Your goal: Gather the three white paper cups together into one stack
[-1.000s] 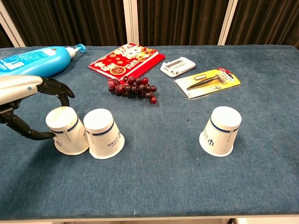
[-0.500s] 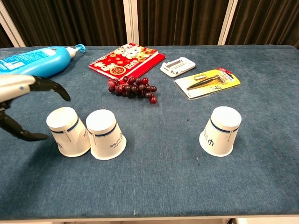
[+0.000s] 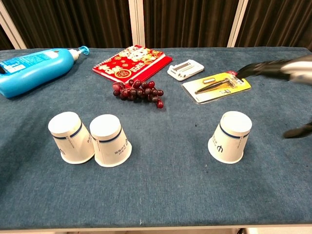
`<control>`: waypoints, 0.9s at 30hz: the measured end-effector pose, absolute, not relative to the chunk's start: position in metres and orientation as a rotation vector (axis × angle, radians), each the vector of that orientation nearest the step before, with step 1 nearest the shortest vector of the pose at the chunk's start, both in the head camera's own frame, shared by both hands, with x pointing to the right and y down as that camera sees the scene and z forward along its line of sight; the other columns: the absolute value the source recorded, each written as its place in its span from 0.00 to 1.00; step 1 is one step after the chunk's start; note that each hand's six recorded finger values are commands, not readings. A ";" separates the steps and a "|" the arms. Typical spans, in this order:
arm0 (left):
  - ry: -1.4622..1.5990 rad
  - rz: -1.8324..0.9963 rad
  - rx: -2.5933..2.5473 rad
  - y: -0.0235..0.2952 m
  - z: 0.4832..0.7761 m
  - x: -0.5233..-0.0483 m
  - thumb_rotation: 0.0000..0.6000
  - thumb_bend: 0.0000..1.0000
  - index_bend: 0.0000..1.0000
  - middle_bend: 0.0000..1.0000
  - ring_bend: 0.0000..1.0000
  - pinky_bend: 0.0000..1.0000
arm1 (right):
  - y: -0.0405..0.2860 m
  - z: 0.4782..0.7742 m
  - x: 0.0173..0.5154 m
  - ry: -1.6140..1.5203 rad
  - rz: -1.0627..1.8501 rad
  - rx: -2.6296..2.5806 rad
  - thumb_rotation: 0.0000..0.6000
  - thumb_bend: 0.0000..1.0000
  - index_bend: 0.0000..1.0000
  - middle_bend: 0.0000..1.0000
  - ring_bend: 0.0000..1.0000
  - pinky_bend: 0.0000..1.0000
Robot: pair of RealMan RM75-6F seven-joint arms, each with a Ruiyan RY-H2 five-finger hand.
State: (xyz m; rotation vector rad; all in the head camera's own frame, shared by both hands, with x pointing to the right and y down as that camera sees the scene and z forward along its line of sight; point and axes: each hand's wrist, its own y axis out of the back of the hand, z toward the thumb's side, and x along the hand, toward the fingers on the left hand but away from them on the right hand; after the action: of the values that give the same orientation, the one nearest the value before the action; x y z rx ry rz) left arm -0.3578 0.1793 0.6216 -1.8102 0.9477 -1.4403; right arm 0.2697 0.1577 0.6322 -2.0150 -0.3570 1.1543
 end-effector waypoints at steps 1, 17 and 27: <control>0.965 -1.452 -1.798 0.180 0.620 -0.365 0.99 0.19 0.23 0.16 0.09 0.00 | 0.157 0.636 0.263 -0.341 1.148 -2.019 1.00 0.32 0.15 0.00 0.00 0.14; 1.030 -1.511 -1.764 0.188 0.617 -0.396 0.99 0.19 0.23 0.15 0.08 0.00 | 0.154 0.657 0.236 -0.266 1.152 -2.033 1.00 0.44 0.42 0.05 0.00 0.16; 1.042 -1.524 -1.740 0.189 0.614 -0.404 0.99 0.19 0.23 0.15 0.08 0.00 | 0.147 0.647 0.233 -0.304 1.122 -2.024 1.00 0.48 0.53 0.10 0.00 0.17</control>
State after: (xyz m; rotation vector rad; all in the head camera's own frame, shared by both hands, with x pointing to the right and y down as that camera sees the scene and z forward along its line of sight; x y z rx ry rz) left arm -0.4041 0.1886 0.6142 -1.7397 1.0420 -1.5240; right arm 0.2325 0.1473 0.6467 -2.0240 -0.3042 1.1216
